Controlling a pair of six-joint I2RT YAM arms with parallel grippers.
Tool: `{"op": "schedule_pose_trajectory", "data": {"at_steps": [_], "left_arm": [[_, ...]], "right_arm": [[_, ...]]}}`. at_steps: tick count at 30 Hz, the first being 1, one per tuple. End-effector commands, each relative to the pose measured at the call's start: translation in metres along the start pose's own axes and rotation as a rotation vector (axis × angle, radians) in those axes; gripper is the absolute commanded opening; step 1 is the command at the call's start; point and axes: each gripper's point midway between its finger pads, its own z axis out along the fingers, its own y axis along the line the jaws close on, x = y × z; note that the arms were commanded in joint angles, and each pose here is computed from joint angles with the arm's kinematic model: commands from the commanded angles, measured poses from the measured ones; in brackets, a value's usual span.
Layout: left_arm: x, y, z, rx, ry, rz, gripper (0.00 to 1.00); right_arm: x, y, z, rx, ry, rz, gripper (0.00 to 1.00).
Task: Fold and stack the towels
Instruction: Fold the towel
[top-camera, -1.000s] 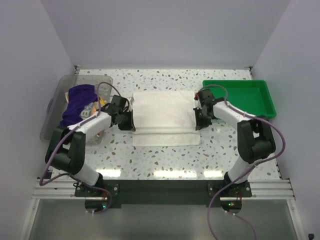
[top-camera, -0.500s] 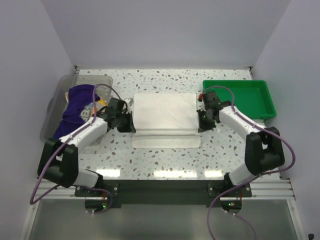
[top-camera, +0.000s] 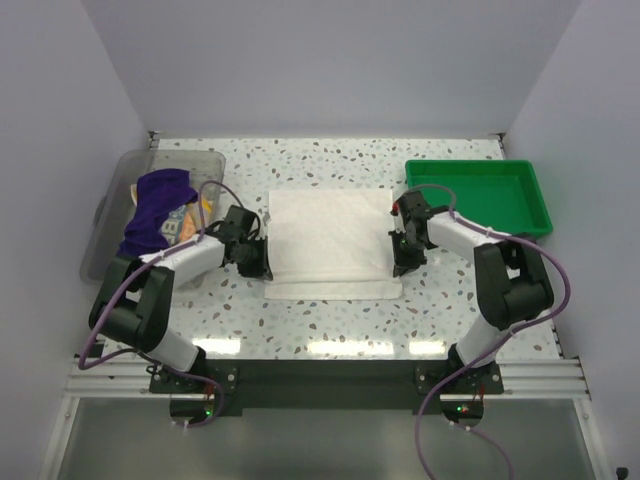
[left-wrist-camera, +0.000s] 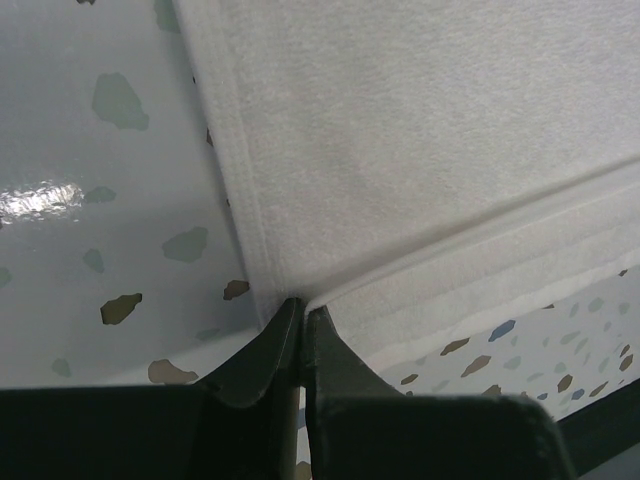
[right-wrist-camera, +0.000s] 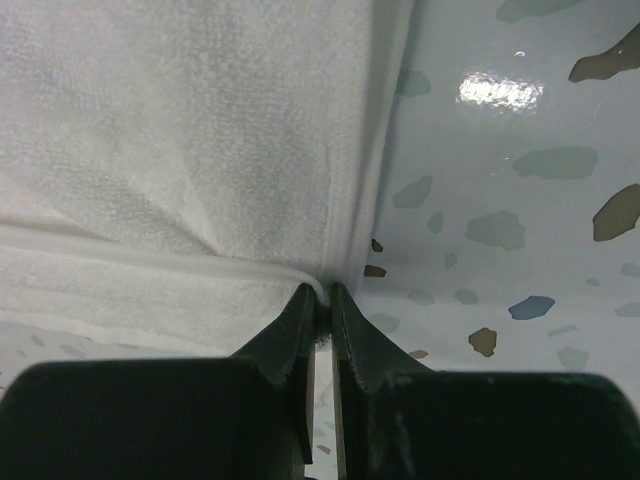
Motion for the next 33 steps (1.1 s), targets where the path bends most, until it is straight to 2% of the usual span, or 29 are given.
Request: {"op": "schedule_pose_trajectory", "data": {"at_steps": [1, 10, 13, 17, 20, 21, 23, 27, 28, 29, 33], "left_arm": [[0.004, 0.025, -0.001, -0.105, -0.001, 0.003, 0.00], [-0.002, 0.020, -0.005, -0.091, -0.019, 0.007, 0.00], [-0.003, 0.019, -0.008, -0.088, -0.027, 0.010, 0.08], [-0.002, 0.015, -0.017, -0.073, -0.042, 0.011, 0.26], [0.002, 0.011, -0.024, -0.053, -0.053, 0.009, 0.35], [0.003, 0.010, -0.028, -0.046, -0.058, 0.008, 0.37], [0.007, 0.009, -0.032, -0.040, -0.062, 0.006, 0.41], [0.006, 0.003, -0.047, -0.014, -0.106, 0.013, 0.59], [0.005, 0.001, -0.049, -0.005, -0.113, 0.015, 0.61], [0.002, -0.001, -0.052, 0.001, -0.129, 0.019, 0.66], [-0.009, -0.007, -0.060, 0.013, -0.182, 0.016, 0.69]], "right_arm": [[0.006, -0.028, -0.001, 0.115, 0.006, 0.009, 0.00], [-0.001, -0.024, -0.011, 0.100, -0.023, 0.008, 0.00], [0.002, -0.024, -0.012, 0.099, -0.022, 0.011, 0.00], [0.010, -0.024, -0.019, 0.092, -0.020, 0.010, 0.11], [0.018, -0.016, -0.028, 0.043, -0.019, 0.006, 0.19], [0.020, -0.014, -0.030, 0.031, -0.021, 0.006, 0.25], [0.029, -0.006, -0.038, -0.024, -0.026, -0.002, 0.29], [0.053, 0.011, -0.051, -0.092, -0.001, -0.046, 0.52], [0.061, 0.011, -0.052, -0.090, 0.014, -0.047, 0.54], [0.069, 0.017, -0.057, -0.114, 0.022, -0.064, 0.56], [0.067, 0.023, -0.068, -0.116, -0.024, -0.066, 0.56]]}}
